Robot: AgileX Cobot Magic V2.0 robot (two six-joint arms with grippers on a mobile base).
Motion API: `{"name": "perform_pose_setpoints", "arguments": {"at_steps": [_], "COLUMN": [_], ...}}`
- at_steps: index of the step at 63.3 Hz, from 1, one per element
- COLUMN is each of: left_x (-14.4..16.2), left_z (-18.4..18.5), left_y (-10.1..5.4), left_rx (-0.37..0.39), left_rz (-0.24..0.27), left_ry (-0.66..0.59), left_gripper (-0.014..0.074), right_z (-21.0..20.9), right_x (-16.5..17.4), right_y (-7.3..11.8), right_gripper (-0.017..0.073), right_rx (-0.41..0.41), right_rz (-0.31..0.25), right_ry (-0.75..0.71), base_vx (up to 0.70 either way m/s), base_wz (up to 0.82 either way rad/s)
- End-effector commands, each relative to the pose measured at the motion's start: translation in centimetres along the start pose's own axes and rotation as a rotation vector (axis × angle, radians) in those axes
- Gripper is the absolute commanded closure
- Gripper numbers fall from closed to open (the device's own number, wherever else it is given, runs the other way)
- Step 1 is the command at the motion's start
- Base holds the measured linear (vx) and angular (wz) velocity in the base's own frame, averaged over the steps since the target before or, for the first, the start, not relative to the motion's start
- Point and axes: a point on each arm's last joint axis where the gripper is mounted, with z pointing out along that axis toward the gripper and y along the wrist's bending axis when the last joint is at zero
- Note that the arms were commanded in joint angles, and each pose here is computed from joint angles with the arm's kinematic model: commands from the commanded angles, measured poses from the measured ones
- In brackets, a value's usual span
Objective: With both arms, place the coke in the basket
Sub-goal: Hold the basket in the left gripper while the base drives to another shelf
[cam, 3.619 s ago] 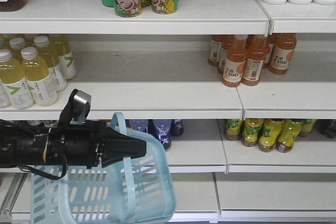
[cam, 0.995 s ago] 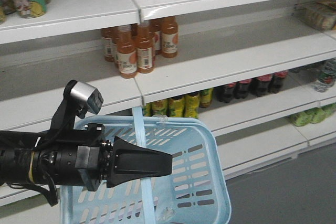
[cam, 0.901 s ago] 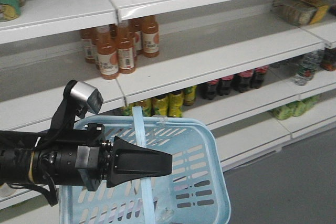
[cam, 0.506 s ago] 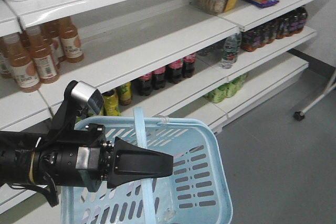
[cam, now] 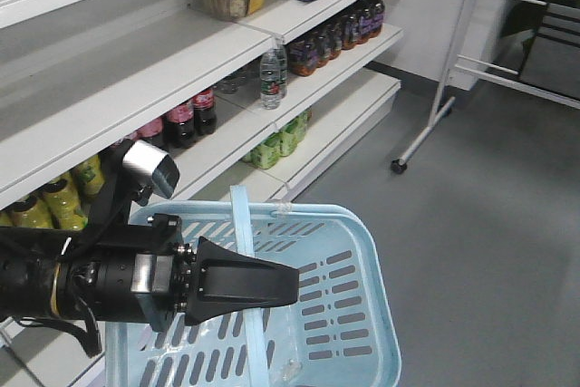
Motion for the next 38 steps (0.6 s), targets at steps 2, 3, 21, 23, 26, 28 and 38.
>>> {"name": "perform_pose_setpoints", "arguments": {"at_steps": [2,3,21,23,26,28,38], "left_x": [0.07,0.07,0.07,0.07,0.07,0.07,0.07], "left_z": [-0.41,-0.41,-0.41,-0.41,-0.41,-0.41,-0.41], "left_y": [-3.28,-3.28,-3.28,-3.28,-3.28,-3.28,-3.28], "left_rx": [0.237,0.237,0.237,0.237,0.237,0.237,0.237], "left_rz": [0.031,0.031,0.031,0.031,0.031,0.031,0.031], "left_ry": [0.028,0.028,0.028,0.028,0.028,0.028,0.028], "left_gripper": [0.0601,0.0601,0.0601,0.0601,0.0601,0.0601,0.0601], "right_z": [-0.05,-0.05,-0.05,-0.05,-0.05,-0.05,-0.05], "right_x": [-0.32,-0.32,-0.32,-0.32,-0.32,-0.32,-0.32], "right_y": [0.10,0.10,0.10,0.10,0.10,0.10,0.10], "right_gripper": [0.0561,0.0561,0.0561,0.0561,0.0561,0.0561,0.0561], "right_rx": [-0.013,-0.013,-0.013,-0.013,-0.013,-0.013,-0.013], "right_rz": [-0.007,-0.007,-0.007,-0.007,-0.007,-0.007,-0.007], "right_ry": [-0.074,-0.074,-0.074,-0.074,-0.074,-0.074,-0.074], "base_vx": [-0.02,-0.02,-0.01,-0.01,-0.01,-0.01,-0.01], "base_wz": [-0.45,-0.44,-0.39,-0.36,-0.35,-0.35,-0.35]}}
